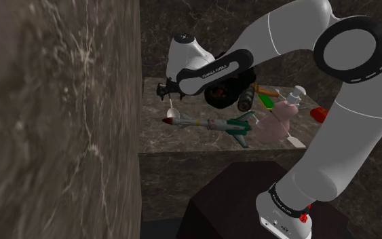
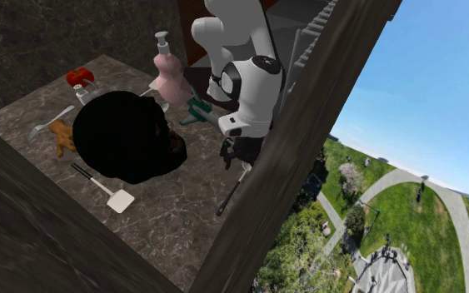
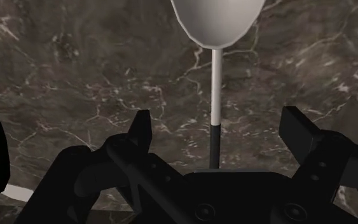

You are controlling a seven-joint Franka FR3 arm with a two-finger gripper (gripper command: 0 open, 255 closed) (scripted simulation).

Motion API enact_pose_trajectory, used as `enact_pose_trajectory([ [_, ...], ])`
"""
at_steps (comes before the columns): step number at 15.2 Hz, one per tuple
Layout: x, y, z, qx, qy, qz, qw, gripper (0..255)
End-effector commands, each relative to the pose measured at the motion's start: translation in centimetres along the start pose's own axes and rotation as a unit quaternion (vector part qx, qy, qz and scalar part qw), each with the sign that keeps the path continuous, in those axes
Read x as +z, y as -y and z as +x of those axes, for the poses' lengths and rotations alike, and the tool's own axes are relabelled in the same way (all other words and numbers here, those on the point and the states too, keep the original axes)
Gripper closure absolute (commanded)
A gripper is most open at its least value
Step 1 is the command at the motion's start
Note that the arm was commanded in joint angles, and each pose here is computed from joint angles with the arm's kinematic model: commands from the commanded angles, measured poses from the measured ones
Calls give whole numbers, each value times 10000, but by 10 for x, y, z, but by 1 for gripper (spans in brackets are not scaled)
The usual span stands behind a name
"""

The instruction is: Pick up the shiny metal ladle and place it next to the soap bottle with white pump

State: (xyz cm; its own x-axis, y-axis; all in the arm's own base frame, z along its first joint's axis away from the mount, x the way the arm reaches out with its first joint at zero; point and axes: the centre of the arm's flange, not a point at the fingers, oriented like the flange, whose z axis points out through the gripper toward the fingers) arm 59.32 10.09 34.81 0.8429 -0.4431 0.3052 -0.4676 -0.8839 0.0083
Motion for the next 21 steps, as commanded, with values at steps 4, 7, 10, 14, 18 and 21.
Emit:
enact_pose_trajectory([
  [4,19,1,0,2,-3,2,10000,0],
  [7,19,1,0,2,-4,2,10000,0],
  [10,19,1,0,2,-3,2,10000,0],
  [14,19,1,0,2,-3,2,10000,255],
  [18,19,1,0,2,-3,2,10000,255],
  [21,14,1,2,2,-3,2,10000,255],
])
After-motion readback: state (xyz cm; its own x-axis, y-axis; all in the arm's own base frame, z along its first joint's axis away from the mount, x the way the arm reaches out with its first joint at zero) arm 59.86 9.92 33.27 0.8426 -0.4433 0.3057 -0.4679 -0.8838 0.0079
